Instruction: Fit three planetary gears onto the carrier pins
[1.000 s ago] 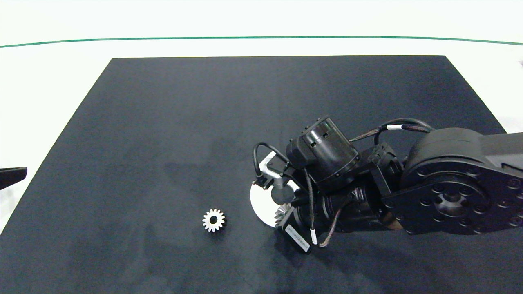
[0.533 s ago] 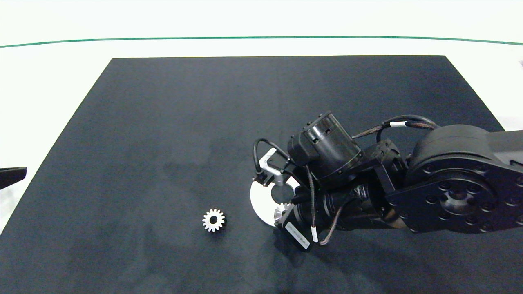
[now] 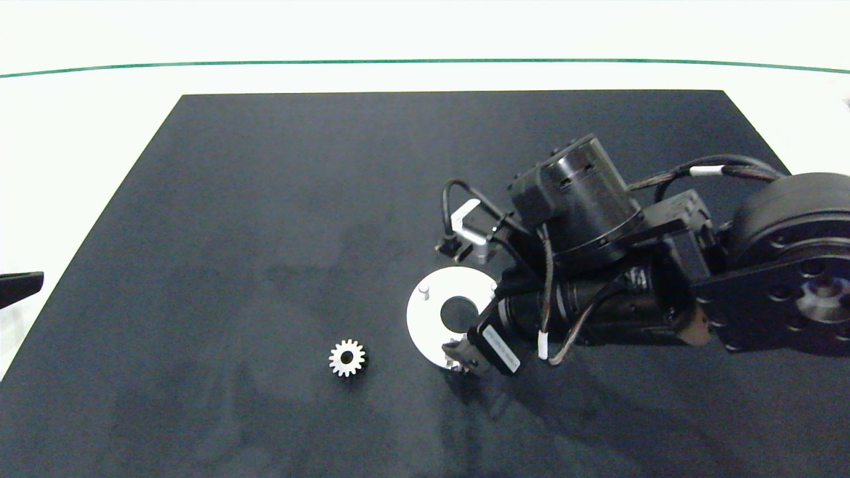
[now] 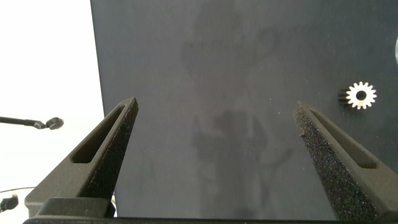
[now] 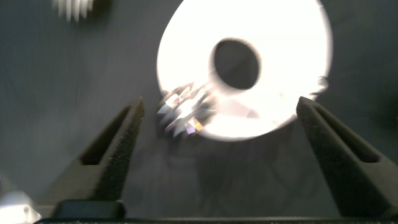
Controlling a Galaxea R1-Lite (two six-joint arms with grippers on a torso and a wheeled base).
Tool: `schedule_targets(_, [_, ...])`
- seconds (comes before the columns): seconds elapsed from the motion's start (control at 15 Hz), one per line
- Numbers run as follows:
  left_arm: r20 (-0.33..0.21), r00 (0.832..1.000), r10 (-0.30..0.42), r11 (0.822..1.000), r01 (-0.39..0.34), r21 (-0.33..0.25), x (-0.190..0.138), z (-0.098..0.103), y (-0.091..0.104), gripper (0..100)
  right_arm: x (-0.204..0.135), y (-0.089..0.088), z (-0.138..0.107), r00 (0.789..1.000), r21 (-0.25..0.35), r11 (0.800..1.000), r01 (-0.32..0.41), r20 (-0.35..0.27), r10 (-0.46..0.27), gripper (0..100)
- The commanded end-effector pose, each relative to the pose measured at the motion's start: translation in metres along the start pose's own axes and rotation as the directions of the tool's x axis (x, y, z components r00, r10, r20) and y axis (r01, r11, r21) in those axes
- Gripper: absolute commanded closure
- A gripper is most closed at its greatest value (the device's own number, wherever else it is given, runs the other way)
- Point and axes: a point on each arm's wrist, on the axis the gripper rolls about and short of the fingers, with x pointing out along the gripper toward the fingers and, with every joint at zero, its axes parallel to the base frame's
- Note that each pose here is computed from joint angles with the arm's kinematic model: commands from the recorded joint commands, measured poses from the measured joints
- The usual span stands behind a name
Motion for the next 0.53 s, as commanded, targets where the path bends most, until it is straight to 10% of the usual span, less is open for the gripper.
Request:
schedule_targets(0.07, [-0.004, 1.000, 0.001, 1.000, -0.001, 0.001, 0.000, -0.001, 0.000, 0, -0.020, -0.042, 0.011, 0.979, 0.126, 0.985, 0.122, 0.150, -0.140, 0])
schedule_targets(0.53, [-0.003, 1.000, -0.008, 1.000, 0.008, 0.004, -0.001, -0.001, -0.001, 0, -0.005, -0.108, -0.009, 0.947, 0.289, 0.915, 0.281, 0.069, -0.313, 0])
